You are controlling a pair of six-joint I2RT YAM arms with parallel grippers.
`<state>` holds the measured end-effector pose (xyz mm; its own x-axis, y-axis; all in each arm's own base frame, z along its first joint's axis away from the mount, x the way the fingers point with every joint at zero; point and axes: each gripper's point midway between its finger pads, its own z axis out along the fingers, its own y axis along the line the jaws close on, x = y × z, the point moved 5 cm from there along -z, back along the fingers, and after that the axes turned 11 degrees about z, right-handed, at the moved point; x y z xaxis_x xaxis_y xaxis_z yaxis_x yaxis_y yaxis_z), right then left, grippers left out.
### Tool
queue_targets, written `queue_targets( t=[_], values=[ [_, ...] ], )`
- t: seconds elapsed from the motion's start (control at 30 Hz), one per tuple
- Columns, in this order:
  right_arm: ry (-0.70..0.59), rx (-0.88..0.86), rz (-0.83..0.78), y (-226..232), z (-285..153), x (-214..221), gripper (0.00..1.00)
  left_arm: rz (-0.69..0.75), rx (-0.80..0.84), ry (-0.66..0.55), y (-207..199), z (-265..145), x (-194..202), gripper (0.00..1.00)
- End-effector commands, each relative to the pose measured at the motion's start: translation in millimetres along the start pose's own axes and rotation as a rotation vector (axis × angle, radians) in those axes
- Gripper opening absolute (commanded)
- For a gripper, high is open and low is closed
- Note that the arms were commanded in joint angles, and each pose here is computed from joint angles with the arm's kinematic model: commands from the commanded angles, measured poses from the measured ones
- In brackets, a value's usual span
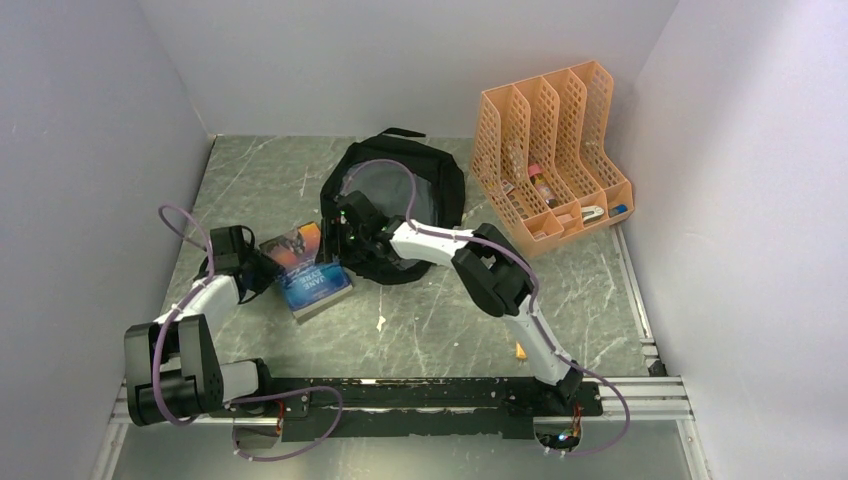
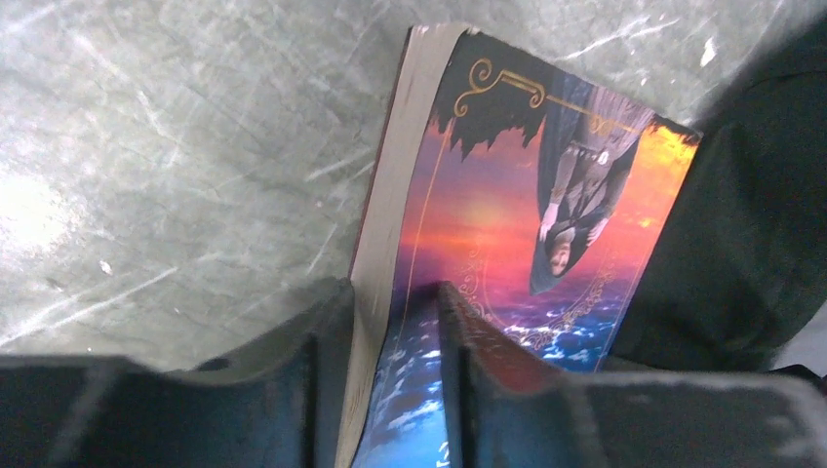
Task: Pack the student bag
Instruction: Adjust the book at the center of the board.
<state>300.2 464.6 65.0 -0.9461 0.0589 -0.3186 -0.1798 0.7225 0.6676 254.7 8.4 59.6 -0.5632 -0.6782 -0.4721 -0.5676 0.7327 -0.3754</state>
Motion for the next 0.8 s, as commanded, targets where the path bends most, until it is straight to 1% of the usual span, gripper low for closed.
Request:
queue_targets(
  t=[0.0, 0.07, 0.13, 0.23, 0.3, 0.37, 0.47, 0.53, 0.57, 0.6, 0.7, 0.77],
  values=[
    [0.028, 0.359, -0.002, -106, 9, 16, 0.74, 0.071, -0.236, 0.352, 45, -12, 80, 0.47],
    [0.049, 0.338, 0.006, -104, 9, 18, 0.74, 0.093, -0.257, 0.365, 42, -15, 79, 0.50],
    [0.074, 0.315, 0.019, -101, 8, 20, 0.74, 0.103, -0.251, 0.366, 37, -18, 79, 0.49],
    [0.073, 0.326, 0.019, -102, 4, 21, 0.76, 0.103, -0.237, 0.353, 34, -19, 80, 0.37],
    [0.051, 0.350, 0.008, -105, -1, 18, 0.76, 0.096, -0.238, 0.353, 36, -19, 83, 0.31],
    [0.027, 0.373, -0.001, -108, -6, 13, 0.77, 0.092, -0.248, 0.365, 40, -17, 88, 0.27],
    [0.019, 0.399, -0.016, -113, -11, 11, 0.77, 0.086, -0.253, 0.382, 43, -14, 94, 0.25],
    [0.055, 0.367, -0.013, -111, -11, 15, 0.76, 0.081, -0.247, 0.394, 44, -12, 97, 0.24],
    [0.082, 0.338, -0.009, -108, -10, 18, 0.75, 0.083, -0.245, 0.397, 44, -12, 97, 0.22],
    [0.116, 0.301, -0.002, -103, -8, 22, 0.74, 0.083, -0.243, 0.400, 44, -11, 98, 0.18],
    [0.225, 0.198, 0.023, -91, -3, 35, 0.72, 0.084, -0.242, 0.397, 44, -11, 98, 0.15],
    [0.271, 0.168, 0.035, -90, 3, 42, 0.72, 0.082, -0.233, 0.397, 43, -11, 98, 0.12]
  ],
)
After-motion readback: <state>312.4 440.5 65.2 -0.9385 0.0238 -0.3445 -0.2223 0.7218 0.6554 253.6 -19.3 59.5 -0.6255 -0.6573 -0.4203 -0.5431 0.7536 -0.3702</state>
